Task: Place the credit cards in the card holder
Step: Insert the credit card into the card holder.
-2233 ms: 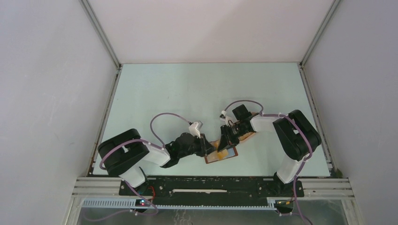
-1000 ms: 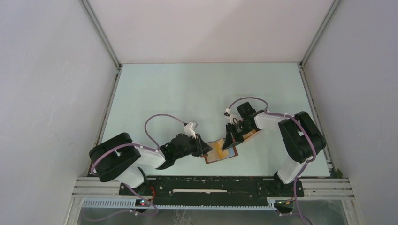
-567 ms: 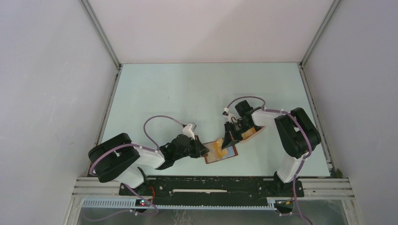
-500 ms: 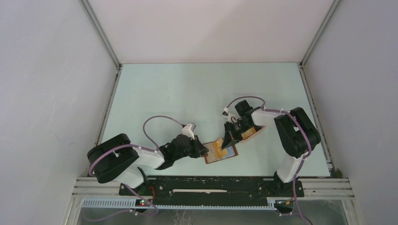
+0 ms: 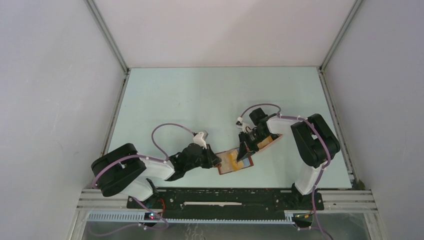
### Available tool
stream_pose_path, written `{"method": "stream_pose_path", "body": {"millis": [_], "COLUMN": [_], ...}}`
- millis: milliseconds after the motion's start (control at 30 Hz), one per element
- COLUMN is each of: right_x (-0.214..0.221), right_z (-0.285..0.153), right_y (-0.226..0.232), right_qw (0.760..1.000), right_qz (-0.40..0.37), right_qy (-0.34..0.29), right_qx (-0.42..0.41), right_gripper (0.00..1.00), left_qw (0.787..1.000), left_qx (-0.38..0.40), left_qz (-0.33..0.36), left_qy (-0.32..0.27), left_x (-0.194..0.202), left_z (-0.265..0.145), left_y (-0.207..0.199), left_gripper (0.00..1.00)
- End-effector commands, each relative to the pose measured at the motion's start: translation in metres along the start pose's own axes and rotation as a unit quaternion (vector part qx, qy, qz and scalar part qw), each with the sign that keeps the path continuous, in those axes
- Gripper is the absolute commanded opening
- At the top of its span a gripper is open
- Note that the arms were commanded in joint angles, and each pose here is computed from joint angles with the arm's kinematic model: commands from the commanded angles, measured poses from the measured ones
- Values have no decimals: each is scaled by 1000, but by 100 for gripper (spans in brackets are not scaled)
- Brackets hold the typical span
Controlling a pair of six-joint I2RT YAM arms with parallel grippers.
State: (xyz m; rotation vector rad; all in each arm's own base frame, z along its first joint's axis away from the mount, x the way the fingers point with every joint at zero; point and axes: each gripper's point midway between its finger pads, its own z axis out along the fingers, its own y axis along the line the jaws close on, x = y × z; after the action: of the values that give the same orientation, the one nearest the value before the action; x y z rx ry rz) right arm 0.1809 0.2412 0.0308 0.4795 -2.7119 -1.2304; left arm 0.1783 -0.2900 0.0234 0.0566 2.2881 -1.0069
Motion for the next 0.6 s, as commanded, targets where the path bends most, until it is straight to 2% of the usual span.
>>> {"method": "stream_pose_path", "body": {"millis": [0, 567], "right_x": [0, -30], "right_z": [4, 7], "right_y": [-9, -11], "right_qw": [1000, 998], "right_qz": [3, -42], "right_qy": [11, -22], "right_qx": [23, 31], "right_gripper": [0, 0], "left_qw": [998, 998], "left_qx": [-53, -42], "left_qz": [12, 10], "left_qy": [31, 41], "left_x": [16, 22], "left_z": [0, 2], "left_y": [28, 26], "left_gripper": [11, 10]}}
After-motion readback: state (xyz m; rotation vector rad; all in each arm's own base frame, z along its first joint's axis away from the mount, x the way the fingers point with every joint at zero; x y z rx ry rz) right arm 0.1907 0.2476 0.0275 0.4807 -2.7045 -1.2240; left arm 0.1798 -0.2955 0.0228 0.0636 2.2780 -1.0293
